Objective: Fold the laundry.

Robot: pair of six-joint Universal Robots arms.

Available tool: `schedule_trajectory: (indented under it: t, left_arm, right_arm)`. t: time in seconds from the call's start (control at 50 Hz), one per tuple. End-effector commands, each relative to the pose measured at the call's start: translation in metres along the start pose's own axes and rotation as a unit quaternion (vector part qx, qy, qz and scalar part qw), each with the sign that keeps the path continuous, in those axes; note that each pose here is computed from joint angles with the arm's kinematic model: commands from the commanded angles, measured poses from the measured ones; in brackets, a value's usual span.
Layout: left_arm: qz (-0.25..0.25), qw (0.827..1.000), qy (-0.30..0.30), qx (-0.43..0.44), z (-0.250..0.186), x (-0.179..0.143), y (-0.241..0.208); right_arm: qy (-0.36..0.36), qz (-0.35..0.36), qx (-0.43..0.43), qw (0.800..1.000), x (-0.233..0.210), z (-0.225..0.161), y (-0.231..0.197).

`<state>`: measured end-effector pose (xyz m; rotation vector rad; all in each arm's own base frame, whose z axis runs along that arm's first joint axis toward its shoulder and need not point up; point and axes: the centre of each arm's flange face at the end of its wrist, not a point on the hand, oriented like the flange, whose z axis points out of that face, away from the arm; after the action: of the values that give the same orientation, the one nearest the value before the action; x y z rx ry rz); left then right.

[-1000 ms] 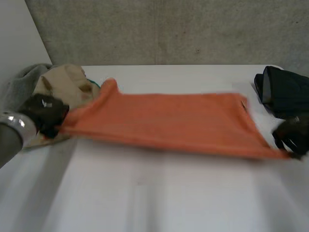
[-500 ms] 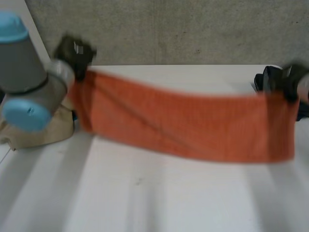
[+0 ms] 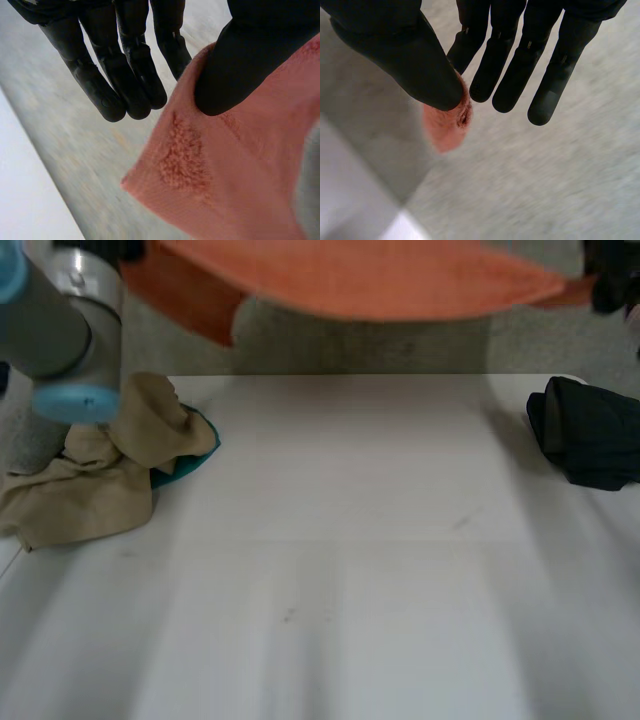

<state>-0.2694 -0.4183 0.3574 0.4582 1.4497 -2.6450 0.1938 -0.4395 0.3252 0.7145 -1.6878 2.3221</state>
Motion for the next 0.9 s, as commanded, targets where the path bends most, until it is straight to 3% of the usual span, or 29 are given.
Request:
schedule_trajectory:
  t: [0.02,0.1,0.2,0.28,0.4,0.46,0.5,0.6,0.68,0.76,0.9]
  left_arm:
    - [0.025,0.989,0.075,-0.125,-0.055,0.030,0.076]
    - [0.053,0.970,0.129,-0.201,-0.100,0.042,0.109]
    - [0.112,0.937,0.203,-0.262,-0.148,0.040,0.116]
    - [0.166,0.898,0.257,-0.318,-0.187,0.027,0.102]
    - [0.225,0.807,0.349,-0.420,-0.250,0.006,0.070]
    - [0.232,0.778,0.389,-0.435,-0.264,0.002,0.050]
    - [0.232,0.771,0.405,-0.433,-0.267,0.003,0.041]
    - [0.237,0.798,0.399,-0.384,-0.244,0.016,0.033]
    - [0.239,0.845,0.336,-0.340,-0.201,0.029,0.041]
    - [0.235,0.879,0.286,-0.301,-0.164,0.045,0.049]
    - [0.237,0.899,0.248,-0.271,-0.124,0.077,0.079]
  right_arm:
    - [-0.082,0.011,-0.122,0.989,-0.037,-0.024,0.069]
    - [-0.121,-0.003,-0.212,0.970,-0.045,-0.049,0.107]
    - [-0.178,-0.028,-0.303,0.936,-0.045,-0.086,0.124]
    - [-0.224,-0.053,-0.356,0.906,-0.029,-0.117,0.108]
    - [-0.320,-0.117,-0.428,0.837,0.001,-0.170,0.079]
    - [-0.366,-0.156,-0.426,0.812,0.007,-0.182,0.070]
    - [-0.369,-0.163,-0.422,0.812,0.005,-0.181,0.071]
    - [-0.339,-0.155,-0.410,0.833,-0.003,-0.161,0.087]
    - [-0.296,-0.154,-0.376,0.865,-0.014,-0.132,0.103]
    - [-0.249,-0.146,-0.331,0.898,-0.024,-0.102,0.113]
    - [-0.165,-0.130,-0.244,0.947,-0.038,-0.052,0.131]
